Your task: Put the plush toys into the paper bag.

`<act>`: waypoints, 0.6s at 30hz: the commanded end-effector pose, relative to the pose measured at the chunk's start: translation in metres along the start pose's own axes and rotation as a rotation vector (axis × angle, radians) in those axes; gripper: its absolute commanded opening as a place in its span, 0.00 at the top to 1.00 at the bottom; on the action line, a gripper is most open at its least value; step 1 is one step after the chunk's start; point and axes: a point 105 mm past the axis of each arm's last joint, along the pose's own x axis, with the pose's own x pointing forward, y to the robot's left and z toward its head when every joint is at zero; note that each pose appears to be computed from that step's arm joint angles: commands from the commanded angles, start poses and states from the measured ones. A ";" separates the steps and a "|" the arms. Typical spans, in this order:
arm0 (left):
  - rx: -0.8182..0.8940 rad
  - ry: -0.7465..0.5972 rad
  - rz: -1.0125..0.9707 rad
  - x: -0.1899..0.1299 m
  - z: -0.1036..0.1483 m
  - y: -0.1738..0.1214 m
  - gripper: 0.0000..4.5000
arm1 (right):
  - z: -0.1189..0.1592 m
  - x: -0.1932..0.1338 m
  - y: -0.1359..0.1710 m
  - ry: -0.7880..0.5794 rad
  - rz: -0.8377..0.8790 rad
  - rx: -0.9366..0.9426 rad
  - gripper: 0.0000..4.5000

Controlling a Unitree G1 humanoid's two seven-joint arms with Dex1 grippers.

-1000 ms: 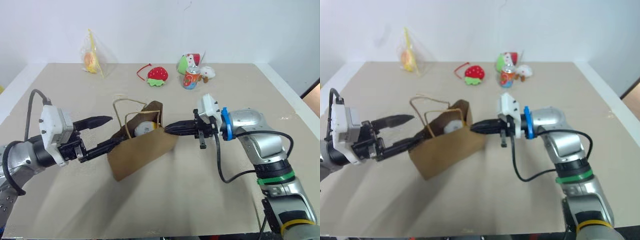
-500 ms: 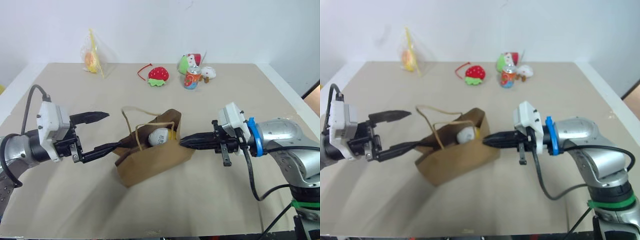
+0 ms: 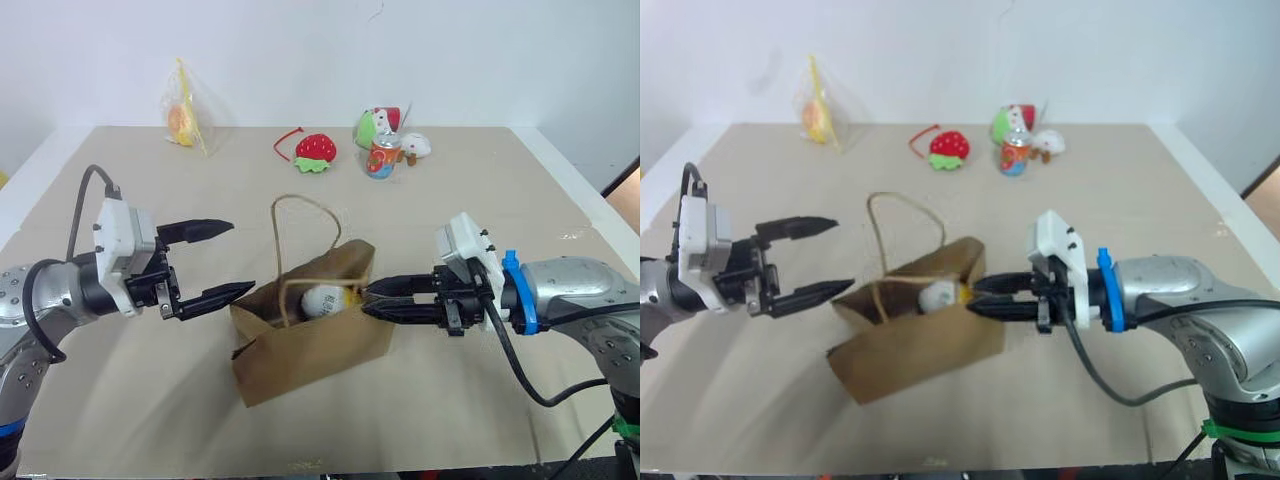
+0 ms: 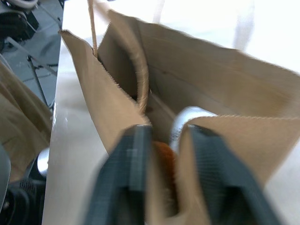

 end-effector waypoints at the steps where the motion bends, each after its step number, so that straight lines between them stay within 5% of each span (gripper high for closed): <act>1: 0.039 -0.008 -0.003 -0.001 0.006 -0.001 0.00 | 0.019 -0.019 -0.009 -0.024 -0.019 -0.072 0.27; 4: 0.037 -0.007 -0.001 -0.002 0.005 -0.001 0.00 | 0.031 -0.033 -0.020 -0.054 -0.025 -0.046 0.01; 9: 0.036 -0.003 -0.005 -0.002 0.003 -0.005 0.00 | 0.043 -0.046 -0.048 -0.111 -0.083 -0.068 0.01; 18: 0.043 -0.009 -0.011 0.000 0.004 -0.011 0.00 | 0.008 -0.019 -0.075 0.006 0.022 -0.282 0.01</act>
